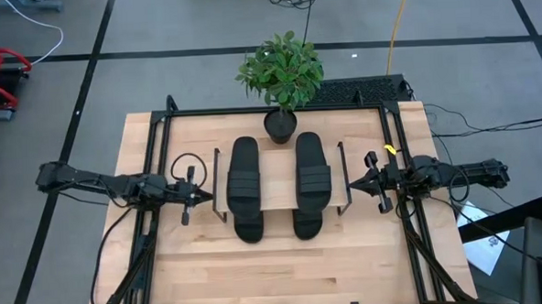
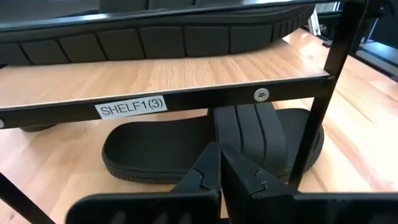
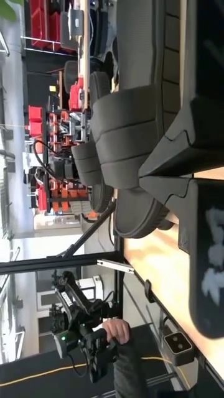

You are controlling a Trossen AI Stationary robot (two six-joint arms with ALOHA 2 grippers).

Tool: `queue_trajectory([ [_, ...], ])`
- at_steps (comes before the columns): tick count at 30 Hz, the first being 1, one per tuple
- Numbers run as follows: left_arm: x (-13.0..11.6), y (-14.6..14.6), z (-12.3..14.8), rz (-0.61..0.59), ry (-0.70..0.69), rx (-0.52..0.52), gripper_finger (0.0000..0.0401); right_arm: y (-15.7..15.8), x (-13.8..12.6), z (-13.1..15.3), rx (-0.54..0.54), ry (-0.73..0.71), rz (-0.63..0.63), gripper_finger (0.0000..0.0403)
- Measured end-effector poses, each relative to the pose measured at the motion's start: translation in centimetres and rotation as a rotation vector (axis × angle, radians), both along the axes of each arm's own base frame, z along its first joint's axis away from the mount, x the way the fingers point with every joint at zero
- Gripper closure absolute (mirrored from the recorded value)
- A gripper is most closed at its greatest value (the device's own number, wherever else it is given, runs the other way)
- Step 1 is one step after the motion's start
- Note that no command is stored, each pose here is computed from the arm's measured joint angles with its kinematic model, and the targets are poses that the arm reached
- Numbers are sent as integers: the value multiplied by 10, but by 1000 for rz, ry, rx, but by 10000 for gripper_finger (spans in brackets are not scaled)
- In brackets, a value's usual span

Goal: Pick and place slides into the shelf
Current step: Return to Home Position

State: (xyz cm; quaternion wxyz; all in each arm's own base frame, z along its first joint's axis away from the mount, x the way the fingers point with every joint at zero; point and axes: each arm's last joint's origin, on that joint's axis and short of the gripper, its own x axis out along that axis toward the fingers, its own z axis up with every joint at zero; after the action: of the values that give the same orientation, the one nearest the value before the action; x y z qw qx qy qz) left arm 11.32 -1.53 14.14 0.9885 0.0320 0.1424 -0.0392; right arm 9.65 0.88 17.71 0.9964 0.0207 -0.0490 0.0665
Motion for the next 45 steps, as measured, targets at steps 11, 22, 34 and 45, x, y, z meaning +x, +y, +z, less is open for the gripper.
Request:
queue_trajectory([
  [11, 1, 0, 2, 8, -25, -12, 399, 0, 0, -1, 26, 12, 2, 403],
  [22, 1, 0, 2, 18, -24, -10, 382, 0, 0, -2, 66, 28, 4, 403],
  [34, 1, 0, 2, 17, -25, -10, 398, 0, 0, -2, 69, 29, 3, 403],
  [45, 1, 0, 2, 19, -26, -8, 373, 0, 0, -2, 69, 29, 3, 403],
])
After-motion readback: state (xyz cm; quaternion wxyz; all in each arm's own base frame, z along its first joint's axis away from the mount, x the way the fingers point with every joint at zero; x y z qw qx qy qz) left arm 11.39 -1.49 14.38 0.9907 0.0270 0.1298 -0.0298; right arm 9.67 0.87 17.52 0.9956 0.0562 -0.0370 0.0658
